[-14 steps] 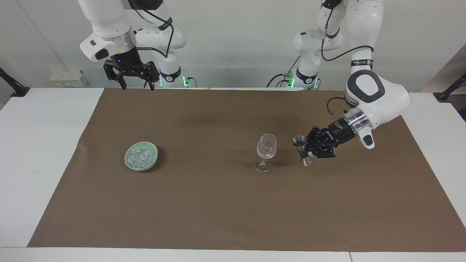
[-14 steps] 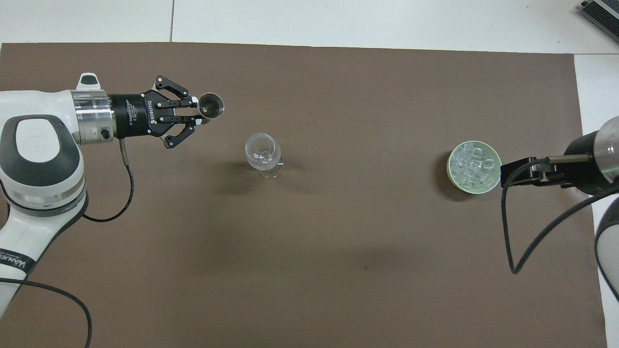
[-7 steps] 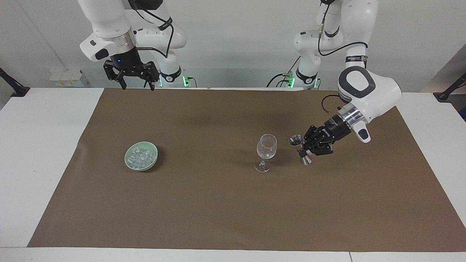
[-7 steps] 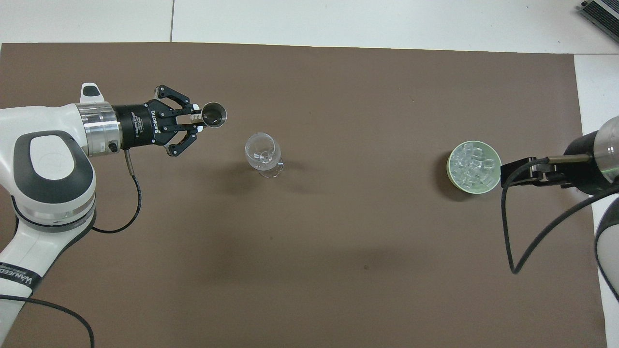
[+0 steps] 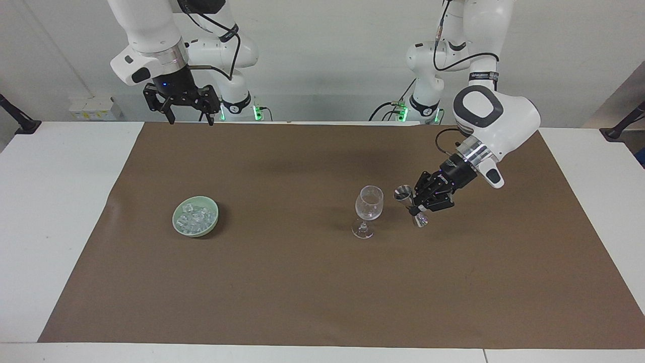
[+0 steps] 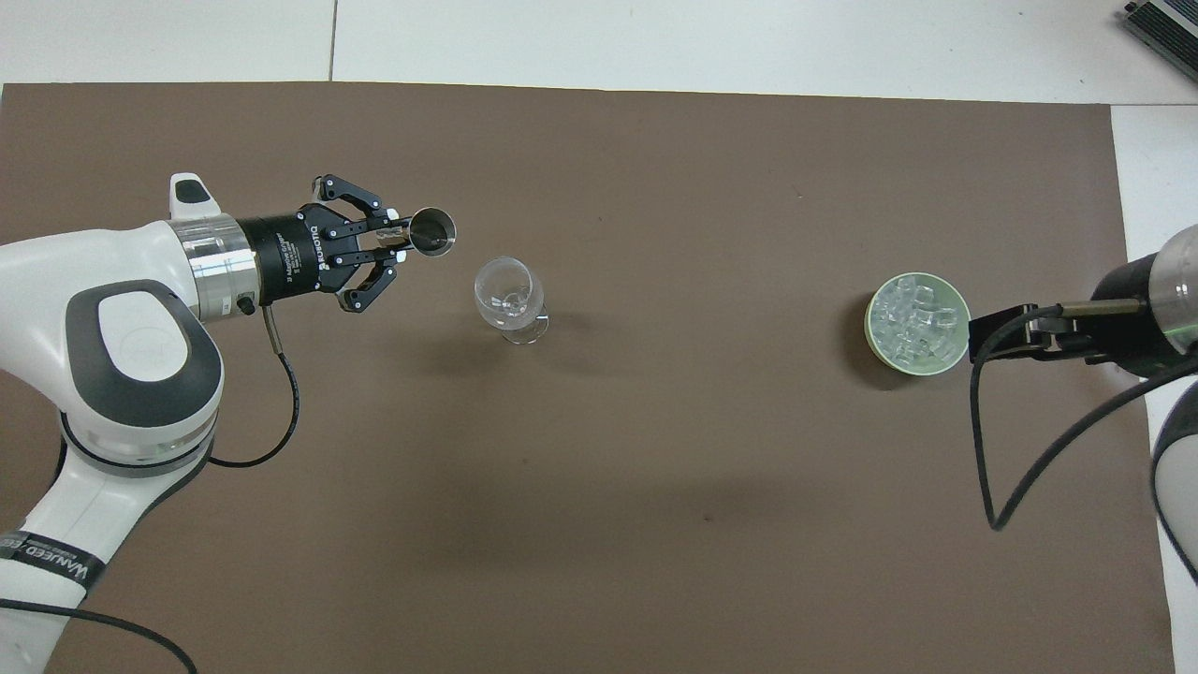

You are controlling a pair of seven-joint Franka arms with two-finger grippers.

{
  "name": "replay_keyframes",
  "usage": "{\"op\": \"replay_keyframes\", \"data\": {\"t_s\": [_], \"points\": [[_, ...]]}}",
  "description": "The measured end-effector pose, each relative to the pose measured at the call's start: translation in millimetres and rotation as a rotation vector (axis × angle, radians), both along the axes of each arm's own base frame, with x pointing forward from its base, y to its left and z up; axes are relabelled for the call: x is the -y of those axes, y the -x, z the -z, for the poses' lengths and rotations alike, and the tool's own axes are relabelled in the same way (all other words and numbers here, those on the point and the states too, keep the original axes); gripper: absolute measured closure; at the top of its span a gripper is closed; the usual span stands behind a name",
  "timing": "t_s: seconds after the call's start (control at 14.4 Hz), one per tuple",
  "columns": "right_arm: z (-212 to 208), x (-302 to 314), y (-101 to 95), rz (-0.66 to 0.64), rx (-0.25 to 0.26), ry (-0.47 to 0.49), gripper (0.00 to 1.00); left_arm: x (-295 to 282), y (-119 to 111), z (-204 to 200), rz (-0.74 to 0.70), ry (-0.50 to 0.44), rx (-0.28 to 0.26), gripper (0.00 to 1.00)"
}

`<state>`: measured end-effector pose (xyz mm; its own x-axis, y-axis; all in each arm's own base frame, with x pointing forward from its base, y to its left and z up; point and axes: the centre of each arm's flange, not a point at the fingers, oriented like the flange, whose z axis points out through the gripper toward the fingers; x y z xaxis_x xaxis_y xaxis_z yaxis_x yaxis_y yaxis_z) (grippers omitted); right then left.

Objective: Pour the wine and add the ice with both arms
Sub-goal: 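Tilt the metal cup over the wine glass with the left gripper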

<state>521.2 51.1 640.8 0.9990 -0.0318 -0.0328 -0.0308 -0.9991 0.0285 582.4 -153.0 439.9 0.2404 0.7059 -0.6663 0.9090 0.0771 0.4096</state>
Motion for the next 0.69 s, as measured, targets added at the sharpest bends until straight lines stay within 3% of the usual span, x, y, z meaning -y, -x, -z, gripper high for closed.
{"op": "replay_keyframes", "data": {"t_s": [0.69], "points": [[0.0, 0.0, 0.0, 0.000, 0.000, 0.000, 0.00, 18.0, 18.9, -2.8, -0.028, -0.082, 0.093, 0.80]]}}
